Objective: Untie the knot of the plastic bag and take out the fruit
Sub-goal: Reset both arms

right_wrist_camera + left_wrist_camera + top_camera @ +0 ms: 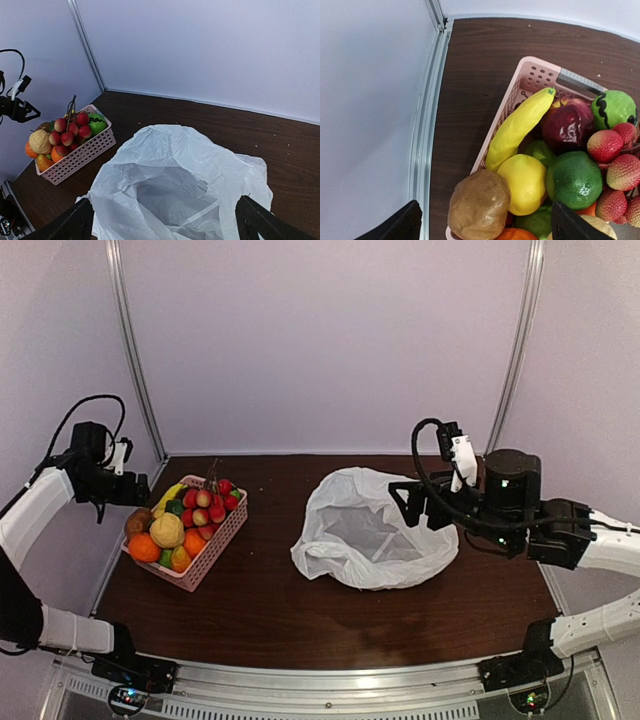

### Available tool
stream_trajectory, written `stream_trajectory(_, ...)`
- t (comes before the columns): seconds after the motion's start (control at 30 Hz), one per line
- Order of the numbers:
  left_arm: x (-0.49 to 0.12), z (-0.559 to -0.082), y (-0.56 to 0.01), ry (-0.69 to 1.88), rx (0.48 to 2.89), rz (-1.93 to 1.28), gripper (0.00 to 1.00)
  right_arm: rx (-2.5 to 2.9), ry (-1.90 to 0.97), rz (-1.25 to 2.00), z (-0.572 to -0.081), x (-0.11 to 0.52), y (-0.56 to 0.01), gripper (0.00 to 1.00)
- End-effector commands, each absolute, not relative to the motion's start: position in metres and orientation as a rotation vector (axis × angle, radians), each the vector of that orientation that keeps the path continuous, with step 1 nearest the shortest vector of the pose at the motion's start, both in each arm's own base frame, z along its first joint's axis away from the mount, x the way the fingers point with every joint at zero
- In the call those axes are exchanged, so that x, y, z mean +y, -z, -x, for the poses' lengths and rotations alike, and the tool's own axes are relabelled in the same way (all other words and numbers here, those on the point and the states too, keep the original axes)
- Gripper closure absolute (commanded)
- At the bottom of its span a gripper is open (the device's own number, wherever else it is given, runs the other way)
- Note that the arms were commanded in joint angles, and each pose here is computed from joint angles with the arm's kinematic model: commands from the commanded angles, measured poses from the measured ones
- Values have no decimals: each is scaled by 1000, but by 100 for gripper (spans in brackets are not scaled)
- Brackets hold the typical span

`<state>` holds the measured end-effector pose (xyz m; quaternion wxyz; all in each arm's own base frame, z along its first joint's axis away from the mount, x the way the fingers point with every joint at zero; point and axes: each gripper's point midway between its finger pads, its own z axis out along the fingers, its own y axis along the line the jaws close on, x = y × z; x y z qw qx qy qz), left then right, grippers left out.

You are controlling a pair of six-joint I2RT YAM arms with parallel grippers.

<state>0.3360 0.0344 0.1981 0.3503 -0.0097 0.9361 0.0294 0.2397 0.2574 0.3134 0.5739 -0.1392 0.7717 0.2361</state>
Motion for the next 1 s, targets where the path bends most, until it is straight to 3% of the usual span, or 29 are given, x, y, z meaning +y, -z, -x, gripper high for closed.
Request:
stream_trajectory(0.0,28,-344,-223,-4,2264,64,8,1963,-325,188,-267,210,-288,0)
stream_trajectory(0.13,29,-342,-248,-12,2114,74,3,2062,-219,87,-284,168,-263,0)
stream_trajectory(0.5,22,-312,-287,-3,1854,60,2,2073,-23,-163,-301,48,-261,0)
stream_trajectory(0.97,11,-285,-305,38,1744,25,2,1795,-33,-217,-276,14,-303,0)
